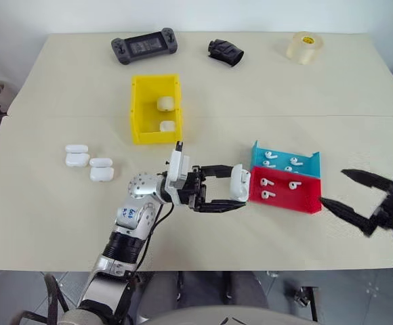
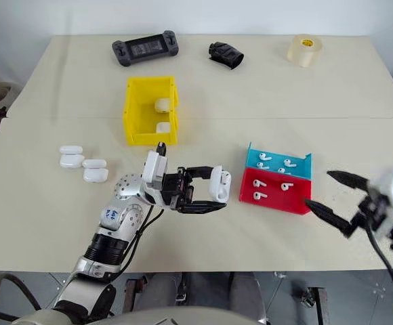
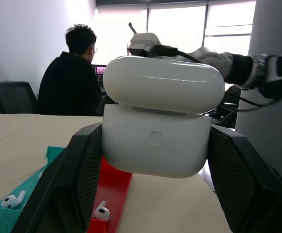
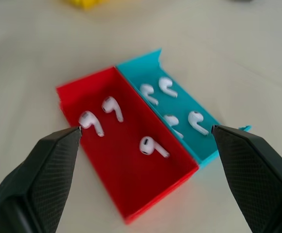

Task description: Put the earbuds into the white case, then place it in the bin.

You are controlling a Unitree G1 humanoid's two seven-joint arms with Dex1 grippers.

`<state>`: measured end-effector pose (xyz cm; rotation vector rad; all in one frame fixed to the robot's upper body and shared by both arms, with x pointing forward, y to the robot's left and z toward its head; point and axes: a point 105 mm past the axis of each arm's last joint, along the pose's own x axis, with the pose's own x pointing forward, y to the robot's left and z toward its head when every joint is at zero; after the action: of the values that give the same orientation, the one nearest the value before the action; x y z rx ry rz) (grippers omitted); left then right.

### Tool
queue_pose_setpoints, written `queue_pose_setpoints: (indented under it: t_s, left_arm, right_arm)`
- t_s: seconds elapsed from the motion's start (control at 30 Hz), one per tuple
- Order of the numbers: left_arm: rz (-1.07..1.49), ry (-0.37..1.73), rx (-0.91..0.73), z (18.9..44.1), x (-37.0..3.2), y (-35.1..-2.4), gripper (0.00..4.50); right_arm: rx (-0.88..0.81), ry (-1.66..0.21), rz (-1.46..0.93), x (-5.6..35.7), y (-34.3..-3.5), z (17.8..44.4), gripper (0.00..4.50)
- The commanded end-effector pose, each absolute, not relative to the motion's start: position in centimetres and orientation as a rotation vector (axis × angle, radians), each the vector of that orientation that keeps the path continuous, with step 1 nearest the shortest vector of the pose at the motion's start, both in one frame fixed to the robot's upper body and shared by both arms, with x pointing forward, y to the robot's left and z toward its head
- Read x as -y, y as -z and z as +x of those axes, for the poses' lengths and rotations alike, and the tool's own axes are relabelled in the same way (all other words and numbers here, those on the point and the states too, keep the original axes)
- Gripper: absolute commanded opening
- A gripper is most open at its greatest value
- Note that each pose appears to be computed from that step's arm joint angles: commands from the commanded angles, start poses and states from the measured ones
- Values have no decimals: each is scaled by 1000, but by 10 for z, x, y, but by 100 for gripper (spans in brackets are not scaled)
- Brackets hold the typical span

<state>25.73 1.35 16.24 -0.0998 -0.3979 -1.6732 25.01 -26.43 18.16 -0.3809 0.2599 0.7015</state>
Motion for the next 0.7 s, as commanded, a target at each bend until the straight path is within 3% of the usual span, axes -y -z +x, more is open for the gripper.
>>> queue_pose_setpoints:
  t_s: [0.03,0.2,0.37,0.7]
  left_arm:
    - [-83,1664,438,252,-13,-169,284]
    - [-68,1626,444,253,-12,-169,284]
    - [-60,1614,440,250,-13,-169,284]
    - [-41,1618,432,249,-10,-170,284]
  right_arm:
    - [-344,-711,-398,265,-183,268,447]
    - [-503,-756,-511,268,-180,302,447]
    - [-550,-755,-570,271,-180,333,447]
    - [-612,-835,-670,266,-165,361,447]
